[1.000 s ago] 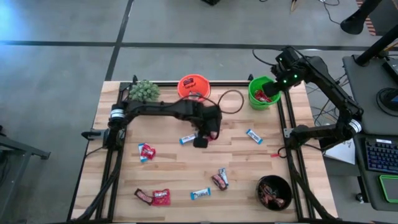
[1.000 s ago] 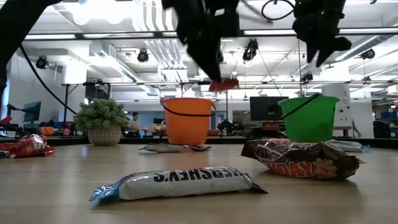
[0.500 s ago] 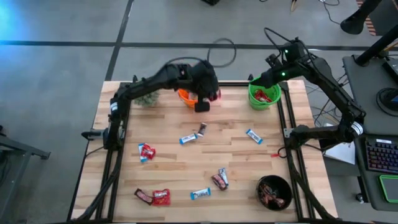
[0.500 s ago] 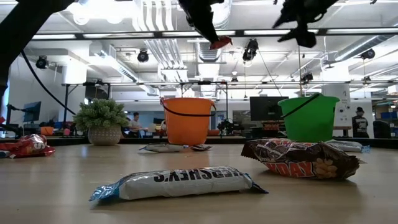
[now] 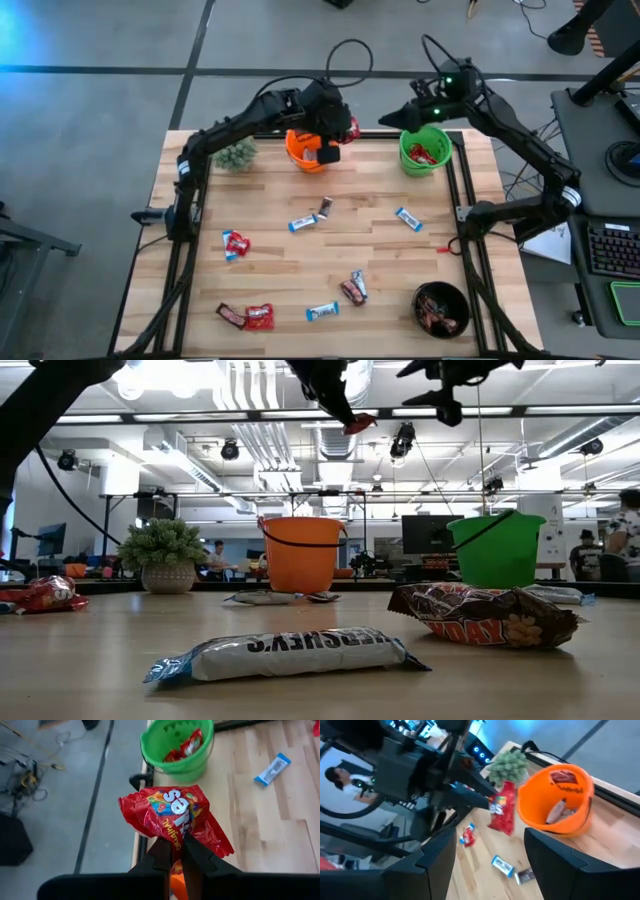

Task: Sort candy
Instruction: Put the red candy into the green bucket

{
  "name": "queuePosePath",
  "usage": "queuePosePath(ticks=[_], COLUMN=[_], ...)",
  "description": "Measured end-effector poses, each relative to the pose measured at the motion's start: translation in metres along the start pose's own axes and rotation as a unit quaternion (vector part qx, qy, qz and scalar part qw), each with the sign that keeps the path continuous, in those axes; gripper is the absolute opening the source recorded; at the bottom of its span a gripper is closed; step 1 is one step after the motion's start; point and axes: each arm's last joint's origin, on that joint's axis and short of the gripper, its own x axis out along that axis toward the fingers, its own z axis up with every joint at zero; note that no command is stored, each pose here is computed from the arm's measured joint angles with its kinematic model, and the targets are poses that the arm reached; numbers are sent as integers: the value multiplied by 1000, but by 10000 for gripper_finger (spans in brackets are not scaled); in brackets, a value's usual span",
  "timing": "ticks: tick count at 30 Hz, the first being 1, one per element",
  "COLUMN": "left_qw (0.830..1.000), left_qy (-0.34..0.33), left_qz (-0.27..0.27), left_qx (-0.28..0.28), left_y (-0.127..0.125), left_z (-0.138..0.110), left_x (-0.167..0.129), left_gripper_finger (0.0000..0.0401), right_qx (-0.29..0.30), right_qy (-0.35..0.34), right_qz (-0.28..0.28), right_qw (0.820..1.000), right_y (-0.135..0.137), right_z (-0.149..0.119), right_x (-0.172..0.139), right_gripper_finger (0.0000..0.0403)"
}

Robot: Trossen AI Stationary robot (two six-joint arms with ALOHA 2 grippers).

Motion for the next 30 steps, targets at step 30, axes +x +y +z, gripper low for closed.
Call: queuePosePath(ticks=[30], left_qw=[999], left_qy=[-25], left_qz=[21], left_qx=[20], left_y=[11], left_z=[2], left_x=[-1], left_gripper_finger=[1], right_qx=[-20], right_qy=[9], right_qz=[9], right_qw=[1000], right_y=[-23], right_z=[7], right_x=[74], right_gripper_finger=[200])
